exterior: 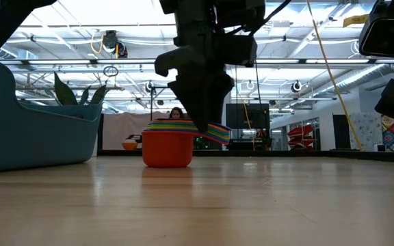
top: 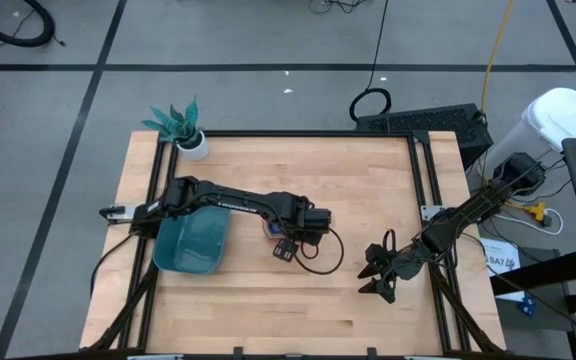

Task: Nest measuring cups in basket
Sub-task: Put all the stacked measuring cups into the blue bin

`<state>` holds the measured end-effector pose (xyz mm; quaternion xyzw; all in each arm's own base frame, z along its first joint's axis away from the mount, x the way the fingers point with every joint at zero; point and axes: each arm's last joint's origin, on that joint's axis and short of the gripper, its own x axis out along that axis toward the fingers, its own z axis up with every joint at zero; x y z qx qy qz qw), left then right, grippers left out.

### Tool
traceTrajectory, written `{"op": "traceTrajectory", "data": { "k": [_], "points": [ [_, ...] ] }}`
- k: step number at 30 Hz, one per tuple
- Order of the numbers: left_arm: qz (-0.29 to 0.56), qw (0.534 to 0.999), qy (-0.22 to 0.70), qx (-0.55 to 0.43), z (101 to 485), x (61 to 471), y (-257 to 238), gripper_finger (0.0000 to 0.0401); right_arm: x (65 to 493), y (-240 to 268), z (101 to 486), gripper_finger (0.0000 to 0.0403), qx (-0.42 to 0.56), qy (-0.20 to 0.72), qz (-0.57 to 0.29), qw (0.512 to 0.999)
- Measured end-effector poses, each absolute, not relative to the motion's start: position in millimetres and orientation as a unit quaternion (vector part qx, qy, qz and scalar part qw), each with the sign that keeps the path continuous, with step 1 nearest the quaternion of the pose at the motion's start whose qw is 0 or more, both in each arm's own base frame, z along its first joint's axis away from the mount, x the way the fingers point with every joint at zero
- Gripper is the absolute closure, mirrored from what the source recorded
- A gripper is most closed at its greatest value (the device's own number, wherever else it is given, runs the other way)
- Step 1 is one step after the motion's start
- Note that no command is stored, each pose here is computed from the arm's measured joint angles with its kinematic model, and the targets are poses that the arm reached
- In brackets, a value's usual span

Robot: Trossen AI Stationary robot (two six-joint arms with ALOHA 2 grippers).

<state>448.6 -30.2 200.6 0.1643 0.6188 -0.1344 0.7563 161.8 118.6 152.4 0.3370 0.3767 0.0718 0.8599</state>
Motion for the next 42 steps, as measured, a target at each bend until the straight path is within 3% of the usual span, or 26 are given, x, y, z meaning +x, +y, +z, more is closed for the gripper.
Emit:
{"op": "traceTrajectory", "data": {
  "k": [18,42],
  "points": [
    [-0.13,0.737,0.647,0.151,179,440,-30,0.013,162,119,153,0.0163,0.338,0.375,0.073,0.86],
    [-0.127,0.749,0.629,0.163,180,444,-31,0.013,162,119,153,0.0163,0.343,0.376,0.072,0.858]
  ]
}}
